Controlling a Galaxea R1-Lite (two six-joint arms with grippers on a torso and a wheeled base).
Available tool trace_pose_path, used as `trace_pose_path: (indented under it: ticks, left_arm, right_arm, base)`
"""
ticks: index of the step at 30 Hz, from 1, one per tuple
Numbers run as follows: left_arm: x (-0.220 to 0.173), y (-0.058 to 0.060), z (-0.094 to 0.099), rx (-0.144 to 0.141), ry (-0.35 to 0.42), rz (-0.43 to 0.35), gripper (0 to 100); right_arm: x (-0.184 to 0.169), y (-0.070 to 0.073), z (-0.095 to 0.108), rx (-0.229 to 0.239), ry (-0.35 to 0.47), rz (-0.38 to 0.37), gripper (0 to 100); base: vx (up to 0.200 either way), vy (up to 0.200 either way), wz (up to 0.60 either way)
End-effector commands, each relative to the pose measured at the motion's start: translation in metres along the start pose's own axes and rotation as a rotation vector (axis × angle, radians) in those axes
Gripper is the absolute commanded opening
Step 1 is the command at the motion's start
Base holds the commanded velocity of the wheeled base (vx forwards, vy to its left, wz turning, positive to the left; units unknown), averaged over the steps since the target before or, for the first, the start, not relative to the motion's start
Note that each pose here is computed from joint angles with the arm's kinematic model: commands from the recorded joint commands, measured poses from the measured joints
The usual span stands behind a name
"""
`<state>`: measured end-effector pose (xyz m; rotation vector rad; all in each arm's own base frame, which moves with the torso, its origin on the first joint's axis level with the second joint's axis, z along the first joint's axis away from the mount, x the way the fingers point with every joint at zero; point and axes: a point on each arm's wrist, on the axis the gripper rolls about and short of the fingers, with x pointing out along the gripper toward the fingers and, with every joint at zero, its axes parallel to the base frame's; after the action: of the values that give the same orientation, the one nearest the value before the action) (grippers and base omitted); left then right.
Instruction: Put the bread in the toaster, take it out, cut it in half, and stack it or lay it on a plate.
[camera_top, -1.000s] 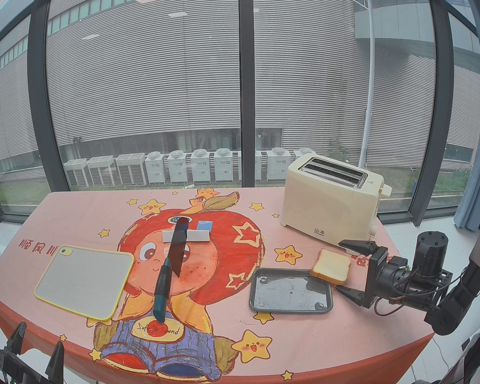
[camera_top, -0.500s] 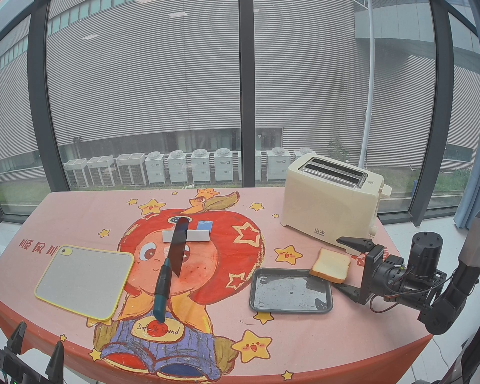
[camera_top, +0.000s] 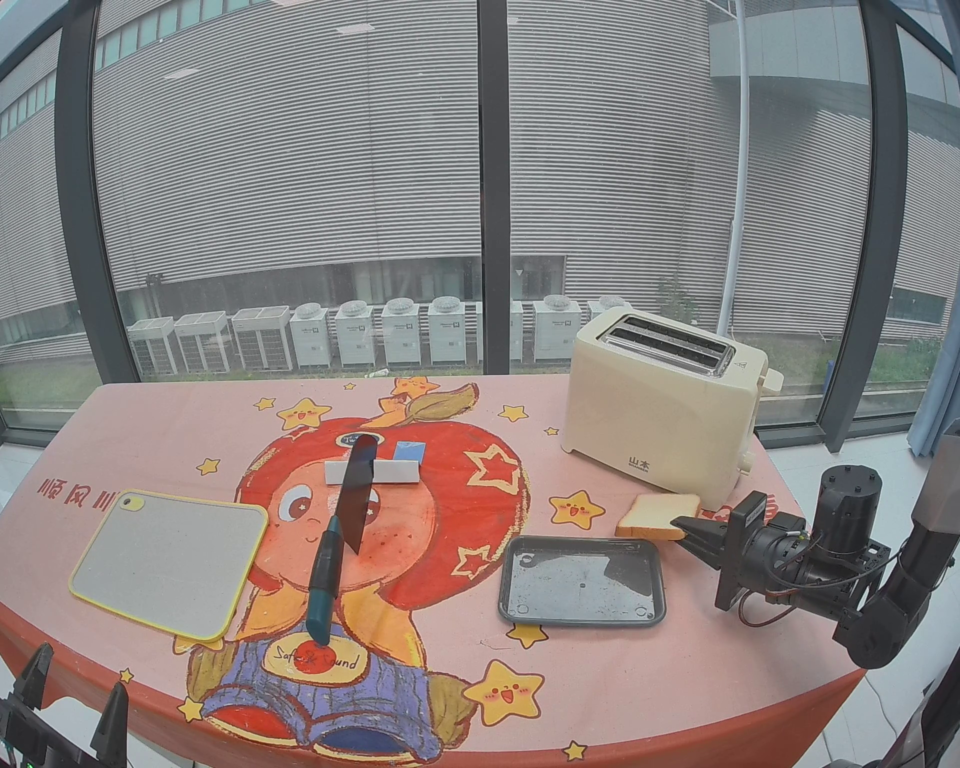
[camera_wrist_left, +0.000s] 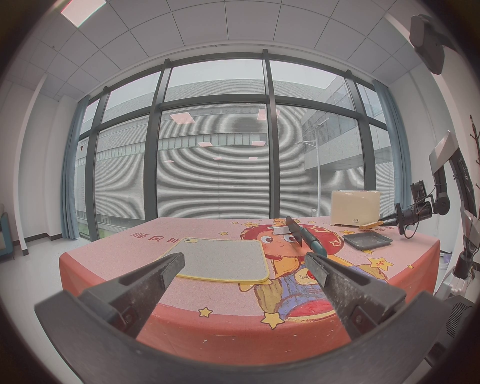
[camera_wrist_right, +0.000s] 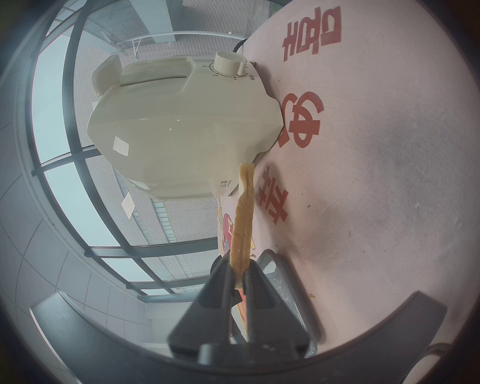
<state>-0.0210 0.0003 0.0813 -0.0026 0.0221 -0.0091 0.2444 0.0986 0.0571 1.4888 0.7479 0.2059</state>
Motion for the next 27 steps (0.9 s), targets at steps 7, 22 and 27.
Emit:
trace_pose_path:
  ticks: [7,22,27]
  left_arm:
    - [0.001,0.0,-0.005,0.0,0.018,0.0,100]
    - [0.001,0.0,-0.005,0.0,0.018,0.0,100]
    - [0.001,0.0,-0.005,0.0,0.018,0.0,100]
  right_arm:
    - [0.0,-0.001,-0.002,-0.005,0.006,-0.006,0]
    - [-0.058,0.051,-0.023,-0.085,-0.017,0.245,0]
    - [-0.07,0.059,-0.039,-0.11,0.041,0.255,0]
  base:
    - [0.0,0.0,0.0]
    - [0.0,0.0,0.0]
    - [0.0,0.0,0.0]
